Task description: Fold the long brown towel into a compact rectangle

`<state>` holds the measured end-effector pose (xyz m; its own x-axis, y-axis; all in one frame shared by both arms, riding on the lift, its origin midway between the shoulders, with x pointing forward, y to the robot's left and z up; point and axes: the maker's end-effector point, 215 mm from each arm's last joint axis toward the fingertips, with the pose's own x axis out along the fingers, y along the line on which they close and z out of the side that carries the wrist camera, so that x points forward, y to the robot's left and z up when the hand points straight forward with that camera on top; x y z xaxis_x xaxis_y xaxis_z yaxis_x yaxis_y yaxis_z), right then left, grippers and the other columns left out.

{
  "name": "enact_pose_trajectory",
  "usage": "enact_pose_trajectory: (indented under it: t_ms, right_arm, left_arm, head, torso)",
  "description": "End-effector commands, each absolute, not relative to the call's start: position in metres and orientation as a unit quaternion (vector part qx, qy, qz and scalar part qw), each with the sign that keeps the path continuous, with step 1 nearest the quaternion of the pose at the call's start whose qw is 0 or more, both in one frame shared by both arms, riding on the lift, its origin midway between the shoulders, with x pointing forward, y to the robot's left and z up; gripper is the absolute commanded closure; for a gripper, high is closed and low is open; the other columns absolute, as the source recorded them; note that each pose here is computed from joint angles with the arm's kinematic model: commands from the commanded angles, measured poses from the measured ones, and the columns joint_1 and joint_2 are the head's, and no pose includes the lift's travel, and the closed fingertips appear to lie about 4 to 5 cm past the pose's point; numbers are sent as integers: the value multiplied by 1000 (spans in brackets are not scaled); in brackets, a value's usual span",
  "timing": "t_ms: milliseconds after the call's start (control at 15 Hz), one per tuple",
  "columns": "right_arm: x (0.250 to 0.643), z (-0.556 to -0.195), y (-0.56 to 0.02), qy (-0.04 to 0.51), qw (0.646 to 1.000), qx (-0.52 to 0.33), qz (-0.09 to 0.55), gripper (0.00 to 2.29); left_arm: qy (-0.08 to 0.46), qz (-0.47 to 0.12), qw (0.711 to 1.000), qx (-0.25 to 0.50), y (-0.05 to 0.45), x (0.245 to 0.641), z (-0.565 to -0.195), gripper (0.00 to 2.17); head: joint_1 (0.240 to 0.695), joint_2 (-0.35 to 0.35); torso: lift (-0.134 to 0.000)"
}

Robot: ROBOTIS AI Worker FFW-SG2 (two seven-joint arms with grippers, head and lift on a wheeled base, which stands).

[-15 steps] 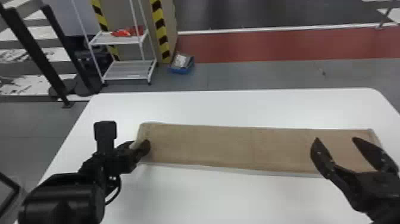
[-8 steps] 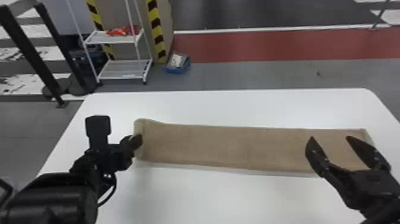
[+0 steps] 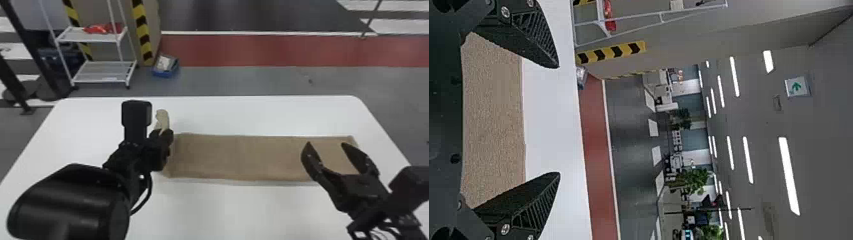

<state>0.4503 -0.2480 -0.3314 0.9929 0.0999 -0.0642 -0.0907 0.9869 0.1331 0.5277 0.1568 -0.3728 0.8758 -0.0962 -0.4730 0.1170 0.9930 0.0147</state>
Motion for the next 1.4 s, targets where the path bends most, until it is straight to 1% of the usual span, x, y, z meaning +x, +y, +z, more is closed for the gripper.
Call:
enact_pose_trajectory:
  t_ms: [0,133,200,267,333,400,467,533,600,733,867,933,1067,1133,1200,1333]
  right_arm:
    - [456,-325,-264,19,997,73,17,124]
    - [462,-311,-294,-12,996,81,-37,124]
    - [463,-305,-314,-26,995,82,-58,124]
    - [466,-304,-329,-32,993,88,-66,124]
    - [466,-303,-339,-35,993,92,-71,124]
    - [467,-302,-341,-38,992,92,-72,124]
    - [469,-301,-343,-40,992,91,-74,124]
    - [470,-301,-344,-40,992,92,-75,124]
    - [471,-300,-345,-42,992,91,-78,124]
    - [475,-299,-346,-43,992,91,-79,124]
    - [480,-297,-341,-42,993,82,-74,124]
    - [483,-299,-337,-37,993,82,-70,124]
    - [494,-316,-321,-6,995,85,-53,124]
    - [500,-326,-307,9,995,87,-37,124]
    - [506,-336,-288,28,995,92,-3,147]
    - [507,-357,-258,64,994,81,40,218]
  left_arm:
    - [238,-82,968,23,107,524,-365,2142]
    - [232,-93,967,44,81,521,-361,2142]
    - [234,-101,966,54,65,519,-364,2142]
    - [244,-113,961,63,47,514,-377,2142]
    - [244,-121,960,66,30,510,-386,2142]
    - [231,-130,963,56,12,512,-387,2121]
    - [212,-142,966,37,-6,516,-383,1723]
    - [204,-161,965,22,-22,517,-378,633]
    - [207,-175,962,13,-32,514,-379,-1]
    - [207,-188,960,7,-43,509,-376,-1]
    - [210,-188,960,2,-41,505,-378,33]
    - [208,-185,960,-2,-36,502,-376,33]
    - [203,-159,966,-7,-8,506,-372,33]
    - [177,-138,974,-6,9,513,-362,33]
    - [143,-113,983,-3,28,521,-348,33]
    - [105,-73,992,-3,71,534,-331,39]
  head:
    - [695,-84]
    - [695,-152]
    - [695,-174]
    - [695,-200]
    - [695,-256]
    - [695,-279]
    - [695,-305]
    - [695,-328]
    - [695,-350]
    - [695,-350]
    - [695,-350]
    - [695,-350]
    - [695,-350]
    - [695,-350]
    - [695,-350]
    - [695,-300]
  torso:
    - [-117]
    - [-117]
    - [-117]
    - [-117]
    - [-117]
    - [-117]
    - [-117]
    - [-117]
    - [-117]
    - [-117]
    - [-117]
    - [-117]
    - [-117]
    - [-117]
    - [-117]
    - [-117]
